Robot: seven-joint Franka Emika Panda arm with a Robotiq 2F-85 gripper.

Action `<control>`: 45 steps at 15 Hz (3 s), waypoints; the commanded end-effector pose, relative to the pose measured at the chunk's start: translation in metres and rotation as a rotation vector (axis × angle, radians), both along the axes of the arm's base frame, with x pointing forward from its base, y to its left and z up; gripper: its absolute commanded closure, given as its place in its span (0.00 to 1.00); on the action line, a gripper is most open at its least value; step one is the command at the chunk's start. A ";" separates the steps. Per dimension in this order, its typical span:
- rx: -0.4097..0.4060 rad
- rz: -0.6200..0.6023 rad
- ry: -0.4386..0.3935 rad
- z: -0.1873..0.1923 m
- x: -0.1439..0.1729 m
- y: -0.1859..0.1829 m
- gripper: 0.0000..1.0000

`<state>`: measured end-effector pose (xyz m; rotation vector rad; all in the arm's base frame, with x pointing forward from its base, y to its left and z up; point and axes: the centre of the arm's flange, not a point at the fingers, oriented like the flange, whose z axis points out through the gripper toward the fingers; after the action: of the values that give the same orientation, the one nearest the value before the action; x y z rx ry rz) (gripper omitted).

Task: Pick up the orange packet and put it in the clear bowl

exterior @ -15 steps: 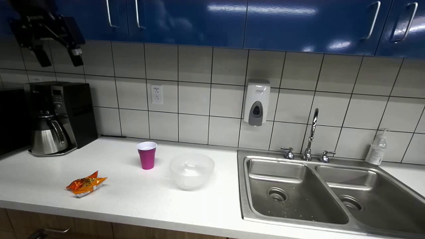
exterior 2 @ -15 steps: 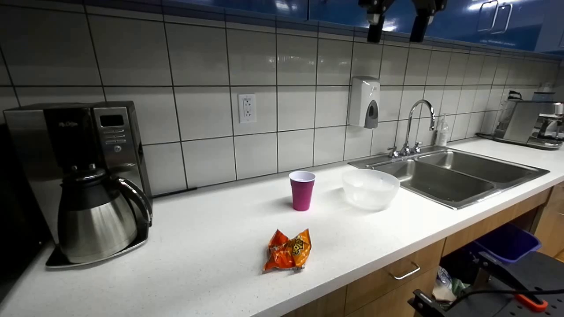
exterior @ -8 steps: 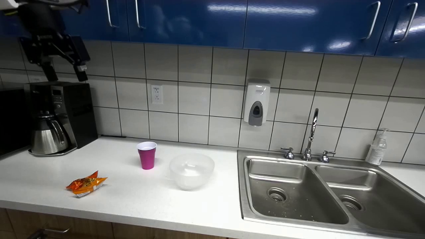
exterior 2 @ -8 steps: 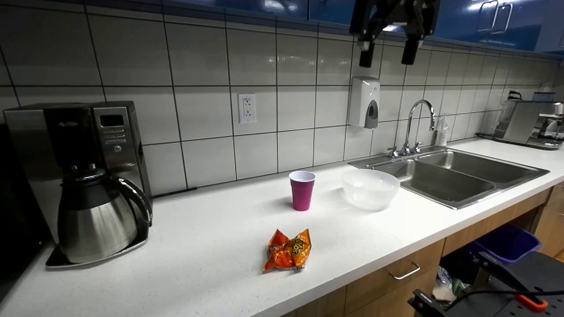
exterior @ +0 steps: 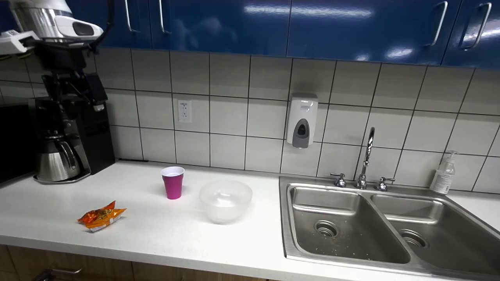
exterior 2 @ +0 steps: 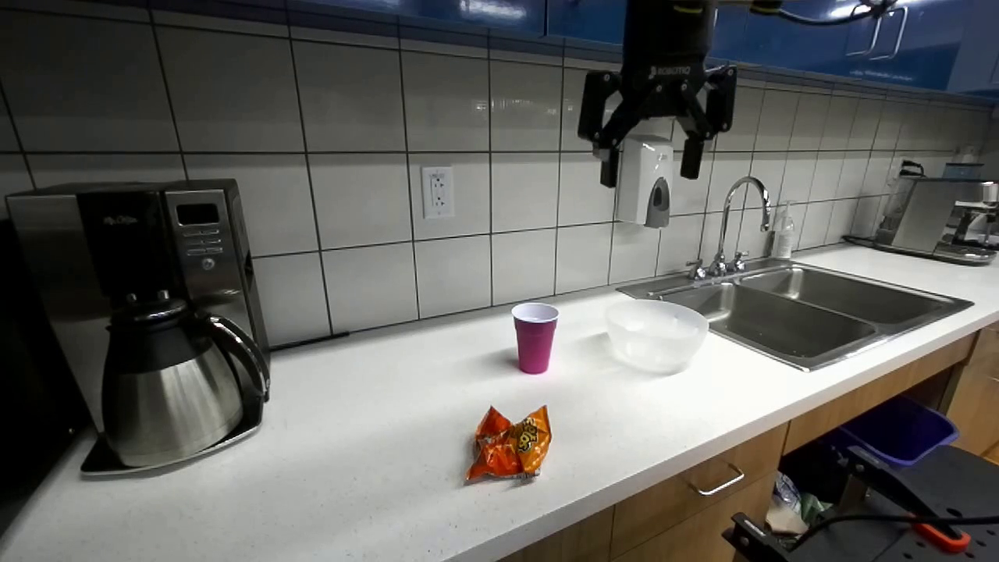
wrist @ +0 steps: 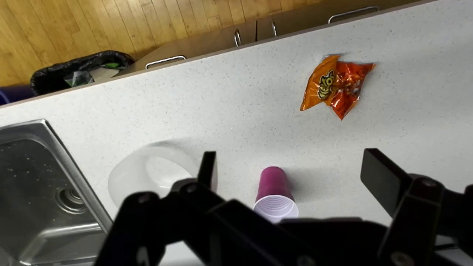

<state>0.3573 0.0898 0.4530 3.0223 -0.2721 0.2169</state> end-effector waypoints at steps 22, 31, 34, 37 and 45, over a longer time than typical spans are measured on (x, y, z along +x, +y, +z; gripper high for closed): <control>-0.061 -0.679 0.174 -0.142 0.057 0.060 0.00; -0.086 -0.728 0.242 -0.189 0.114 0.080 0.00; -0.104 -0.768 0.264 -0.201 0.126 0.084 0.00; -0.131 -0.797 0.289 -0.214 0.132 0.085 0.00; -0.189 -0.840 0.297 -0.241 0.139 0.088 0.00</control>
<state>0.4854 0.1705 0.2114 2.4778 -1.3154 -0.2964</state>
